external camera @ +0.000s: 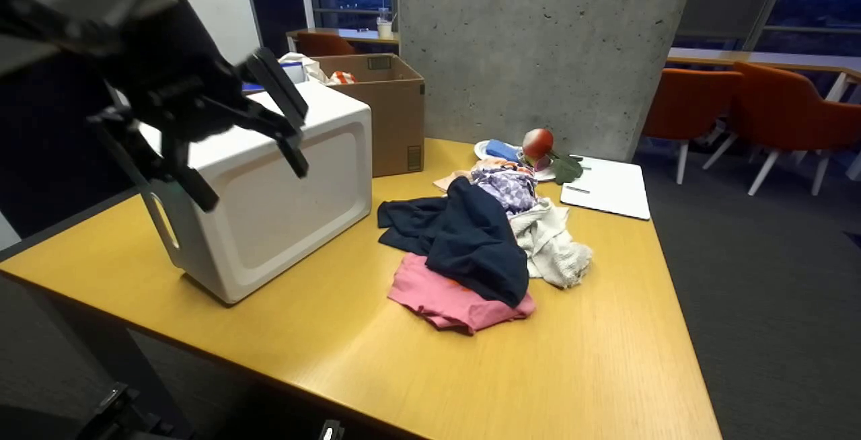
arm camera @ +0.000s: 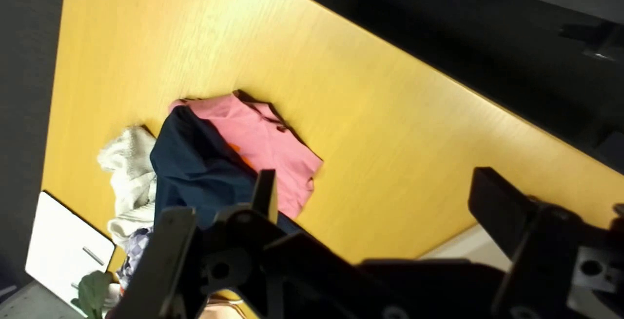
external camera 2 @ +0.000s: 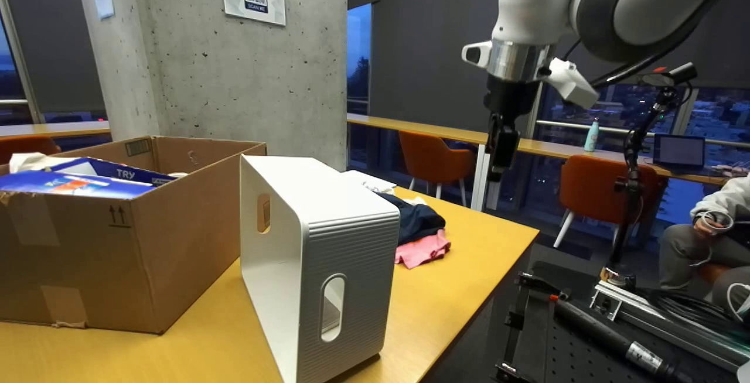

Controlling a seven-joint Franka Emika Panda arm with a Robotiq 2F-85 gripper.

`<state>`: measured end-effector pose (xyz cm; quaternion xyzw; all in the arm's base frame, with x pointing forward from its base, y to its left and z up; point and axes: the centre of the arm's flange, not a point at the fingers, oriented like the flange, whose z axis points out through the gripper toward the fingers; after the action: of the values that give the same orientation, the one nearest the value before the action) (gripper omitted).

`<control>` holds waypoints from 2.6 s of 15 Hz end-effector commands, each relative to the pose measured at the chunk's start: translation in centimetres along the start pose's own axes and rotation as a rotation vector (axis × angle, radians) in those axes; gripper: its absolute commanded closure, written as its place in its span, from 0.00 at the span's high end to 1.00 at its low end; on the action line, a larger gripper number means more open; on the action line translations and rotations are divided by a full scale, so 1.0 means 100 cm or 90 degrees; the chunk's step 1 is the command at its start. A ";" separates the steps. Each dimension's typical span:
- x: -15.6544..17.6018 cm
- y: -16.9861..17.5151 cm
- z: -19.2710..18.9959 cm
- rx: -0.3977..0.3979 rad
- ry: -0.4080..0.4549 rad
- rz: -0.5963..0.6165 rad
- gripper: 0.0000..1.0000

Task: Put the dark blue and pink clothes on the white basket

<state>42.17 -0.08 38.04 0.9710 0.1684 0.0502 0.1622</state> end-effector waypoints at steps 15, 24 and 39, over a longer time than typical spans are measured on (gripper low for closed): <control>-0.032 0.128 0.128 -0.051 0.100 0.058 1.00; 0.069 0.240 0.193 -0.025 0.272 -0.026 1.00; 0.159 0.294 0.230 0.180 0.065 -0.097 1.00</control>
<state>66.65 -27.72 28.09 0.9665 0.2389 0.0879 0.0335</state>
